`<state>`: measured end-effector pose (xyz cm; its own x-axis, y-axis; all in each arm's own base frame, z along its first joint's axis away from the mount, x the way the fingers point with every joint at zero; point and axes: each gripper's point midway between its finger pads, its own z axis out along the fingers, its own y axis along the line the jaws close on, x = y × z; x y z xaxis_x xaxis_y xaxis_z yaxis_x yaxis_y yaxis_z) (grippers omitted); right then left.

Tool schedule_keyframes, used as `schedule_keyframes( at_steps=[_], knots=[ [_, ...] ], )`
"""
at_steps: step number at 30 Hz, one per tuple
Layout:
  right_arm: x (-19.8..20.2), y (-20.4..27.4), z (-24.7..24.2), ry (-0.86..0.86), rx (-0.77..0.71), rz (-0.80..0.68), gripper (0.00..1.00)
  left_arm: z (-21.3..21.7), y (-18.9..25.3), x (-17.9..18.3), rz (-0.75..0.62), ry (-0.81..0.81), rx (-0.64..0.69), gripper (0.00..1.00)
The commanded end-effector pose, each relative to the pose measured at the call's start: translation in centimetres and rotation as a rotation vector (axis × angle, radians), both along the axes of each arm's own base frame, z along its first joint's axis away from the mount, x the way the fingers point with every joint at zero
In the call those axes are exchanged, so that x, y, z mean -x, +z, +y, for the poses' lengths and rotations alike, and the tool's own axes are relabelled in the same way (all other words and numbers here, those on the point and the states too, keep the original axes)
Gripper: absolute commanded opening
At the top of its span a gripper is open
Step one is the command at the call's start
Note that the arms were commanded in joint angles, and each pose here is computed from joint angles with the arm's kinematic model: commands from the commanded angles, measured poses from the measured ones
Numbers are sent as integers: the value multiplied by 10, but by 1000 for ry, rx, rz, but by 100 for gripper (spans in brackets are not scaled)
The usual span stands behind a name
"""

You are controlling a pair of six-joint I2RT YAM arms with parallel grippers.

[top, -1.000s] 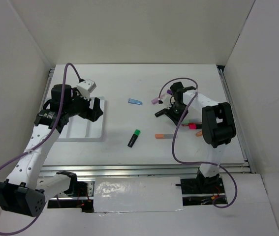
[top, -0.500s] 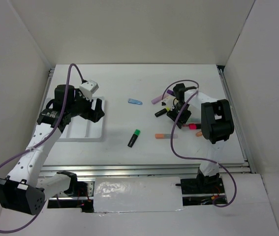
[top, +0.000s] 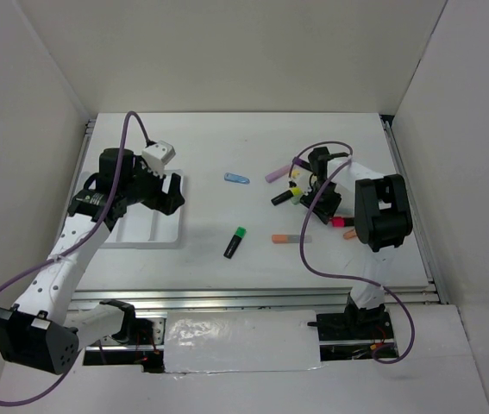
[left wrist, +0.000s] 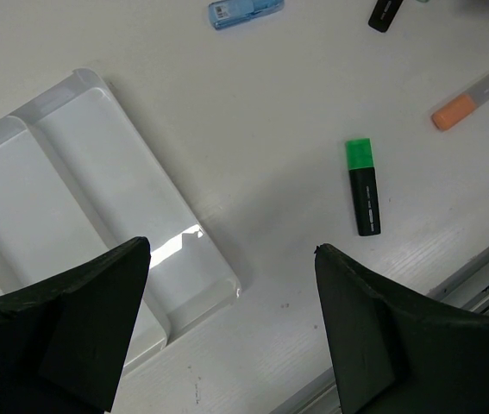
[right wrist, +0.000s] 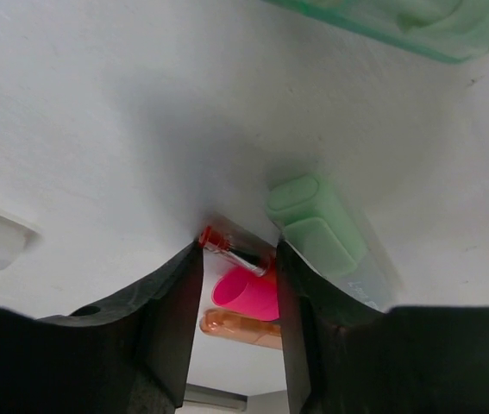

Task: Sort the stationery into containers
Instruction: Grab a piece of stationery with the right arm, then pass the stationery from the right arm to the left

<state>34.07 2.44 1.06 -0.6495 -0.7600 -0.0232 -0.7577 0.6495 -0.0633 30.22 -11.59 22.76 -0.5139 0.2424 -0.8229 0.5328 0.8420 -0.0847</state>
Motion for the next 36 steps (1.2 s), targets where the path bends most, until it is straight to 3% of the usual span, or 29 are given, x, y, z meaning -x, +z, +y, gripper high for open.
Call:
schedule_keyframes(
  at_steps=[1,23,27,28,36],
  knots=[
    [-7,-11,-13,10,33,-30,44,-4,8,-7,-38,8,23,89],
    [-43,17,62,216,20,-142,10,-1,-2,-8,-41,7,3,89],
    [-51,49,102,247,-39,-180,1,4,7,-8,-45,35,98,90],
    [-53,58,110,249,-61,-190,0,4,13,-6,-22,42,179,91],
    [-49,170,165,177,-324,-289,0,-11,56,17,-192,-54,375,94]
  ],
)
